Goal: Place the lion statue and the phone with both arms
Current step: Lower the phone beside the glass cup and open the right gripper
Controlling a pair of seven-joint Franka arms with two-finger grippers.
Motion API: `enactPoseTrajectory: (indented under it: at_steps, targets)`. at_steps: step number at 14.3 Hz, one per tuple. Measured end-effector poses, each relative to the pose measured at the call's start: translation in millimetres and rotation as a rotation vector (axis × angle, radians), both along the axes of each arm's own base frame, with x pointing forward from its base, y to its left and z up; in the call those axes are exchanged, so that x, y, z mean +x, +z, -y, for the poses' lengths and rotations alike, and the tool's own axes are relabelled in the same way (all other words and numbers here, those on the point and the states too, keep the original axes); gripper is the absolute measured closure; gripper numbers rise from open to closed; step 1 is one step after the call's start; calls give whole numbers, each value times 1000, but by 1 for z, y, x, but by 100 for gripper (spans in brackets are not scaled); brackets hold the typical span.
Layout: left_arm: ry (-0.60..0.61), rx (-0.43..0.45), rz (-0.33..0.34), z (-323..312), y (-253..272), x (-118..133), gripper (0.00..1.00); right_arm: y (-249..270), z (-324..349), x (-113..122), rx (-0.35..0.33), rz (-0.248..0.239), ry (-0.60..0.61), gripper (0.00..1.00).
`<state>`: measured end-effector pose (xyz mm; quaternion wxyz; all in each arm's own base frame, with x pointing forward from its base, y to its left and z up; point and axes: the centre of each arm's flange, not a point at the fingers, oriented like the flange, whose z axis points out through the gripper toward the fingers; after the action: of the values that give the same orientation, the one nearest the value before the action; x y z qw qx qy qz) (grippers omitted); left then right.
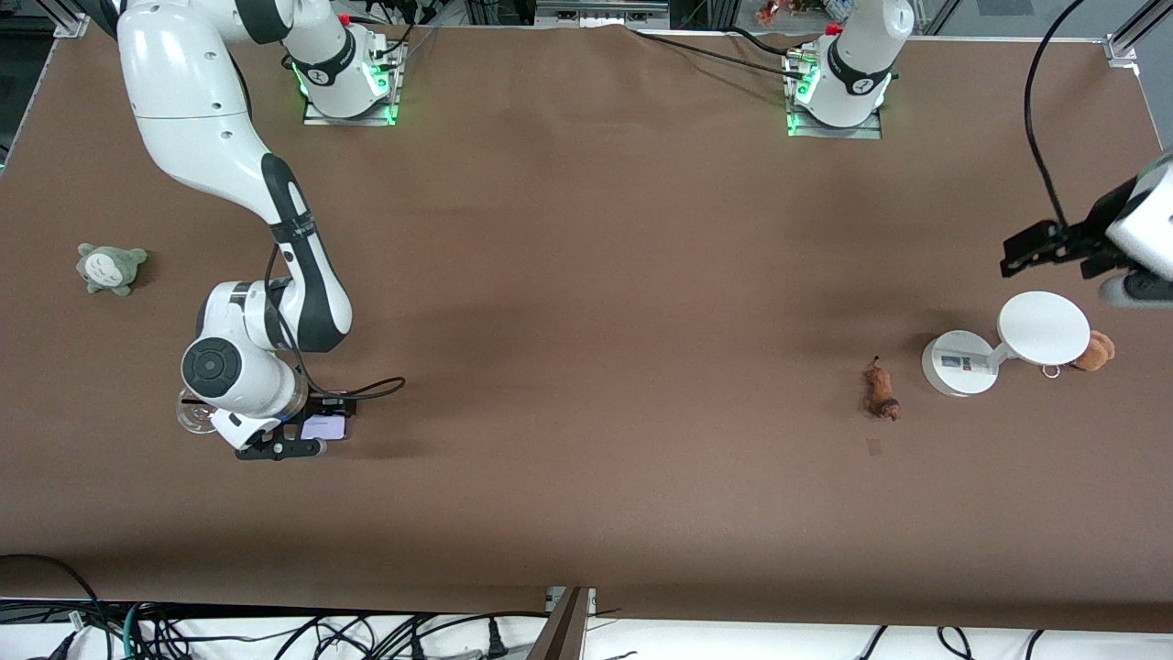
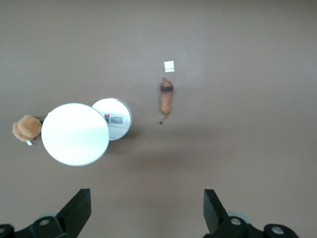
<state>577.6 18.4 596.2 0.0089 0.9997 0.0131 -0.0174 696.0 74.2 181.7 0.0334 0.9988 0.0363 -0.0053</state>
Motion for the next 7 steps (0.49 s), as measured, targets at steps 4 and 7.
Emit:
enactPoseTrajectory:
  at_steps: [4, 7]
  targets:
    - [50, -32, 18, -7, 17, -11, 0, 2, 1, -2, -1, -16, 0, 0]
    - [55, -30, 3, -7, 11, -10, 0, 56, -4, 13, 17, 67, 10, 0]
